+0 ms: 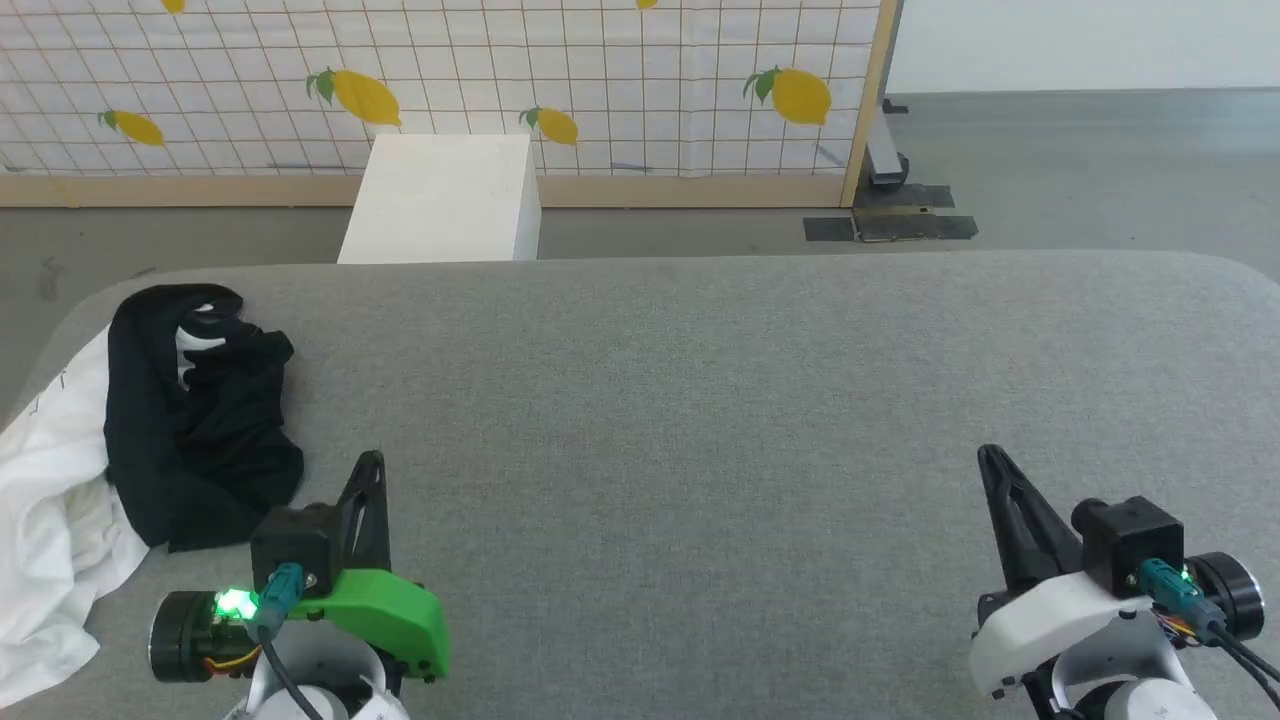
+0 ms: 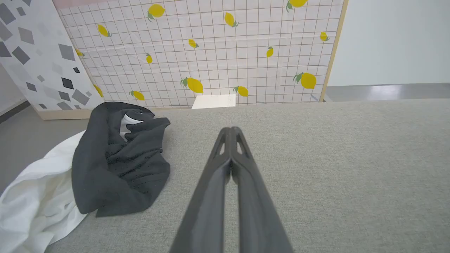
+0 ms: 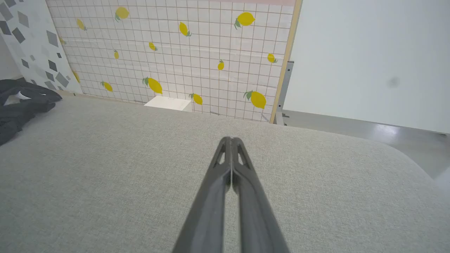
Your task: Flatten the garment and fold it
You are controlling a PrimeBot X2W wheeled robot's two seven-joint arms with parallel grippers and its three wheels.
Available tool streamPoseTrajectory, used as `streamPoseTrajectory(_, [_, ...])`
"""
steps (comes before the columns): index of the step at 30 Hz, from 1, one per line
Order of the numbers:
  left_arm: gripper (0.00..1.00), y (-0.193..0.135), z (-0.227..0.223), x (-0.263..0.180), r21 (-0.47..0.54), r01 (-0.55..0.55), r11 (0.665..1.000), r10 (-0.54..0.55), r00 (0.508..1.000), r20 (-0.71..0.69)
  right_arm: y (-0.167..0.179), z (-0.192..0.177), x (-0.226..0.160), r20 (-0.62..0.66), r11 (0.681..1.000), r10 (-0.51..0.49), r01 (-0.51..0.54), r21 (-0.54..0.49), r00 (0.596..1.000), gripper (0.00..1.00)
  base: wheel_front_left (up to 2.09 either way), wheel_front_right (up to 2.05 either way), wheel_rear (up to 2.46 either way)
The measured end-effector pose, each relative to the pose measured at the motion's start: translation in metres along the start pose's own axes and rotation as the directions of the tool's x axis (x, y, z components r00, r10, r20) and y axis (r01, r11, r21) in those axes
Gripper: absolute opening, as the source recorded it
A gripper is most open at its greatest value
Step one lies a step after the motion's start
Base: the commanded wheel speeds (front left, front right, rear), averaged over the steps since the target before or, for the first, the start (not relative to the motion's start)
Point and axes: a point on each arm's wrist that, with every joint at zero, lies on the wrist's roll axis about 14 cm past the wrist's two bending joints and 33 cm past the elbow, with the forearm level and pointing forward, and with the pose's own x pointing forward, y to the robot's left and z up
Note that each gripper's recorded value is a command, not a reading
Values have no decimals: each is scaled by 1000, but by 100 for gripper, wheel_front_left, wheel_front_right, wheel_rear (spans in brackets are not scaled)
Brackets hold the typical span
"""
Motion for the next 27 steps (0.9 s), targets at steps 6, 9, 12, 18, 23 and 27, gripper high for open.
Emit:
streamPoseTrajectory(6, [0, 0, 0, 0, 0, 0, 1000, 0, 1000, 0, 0, 0, 0, 0, 1000, 0, 0, 0, 1000, 0, 0, 0, 0])
streamPoseTrajectory(9, [0, 0, 0, 0, 0, 0, 1000, 0, 1000, 0, 0, 0, 0, 0, 1000, 0, 0, 0, 1000, 0, 0, 0, 0])
streamPoseTrajectory(12, [0, 0, 0, 0, 0, 0, 1000, 0, 1000, 0, 0, 0, 0, 0, 1000, 0, 0, 0, 1000, 0, 0, 0, 0])
streamPoseTrajectory(18, [0, 0, 0, 0, 0, 0, 1000, 0, 1000, 0, 0, 0, 0, 0, 1000, 0, 0, 0, 1000, 0, 0, 0, 0])
streamPoseTrajectory(23, [0, 0, 0, 0, 0, 0, 1000, 0, 1000, 0, 0, 0, 0, 0, 1000, 0, 0, 0, 1000, 0, 0, 0, 0])
streamPoseTrajectory(27, [100, -1, 0, 0, 0, 3, 1000, -3, 1000, 0, 0, 0, 0, -1, 1000, 0, 0, 0, 1000, 100, 0, 0, 0])
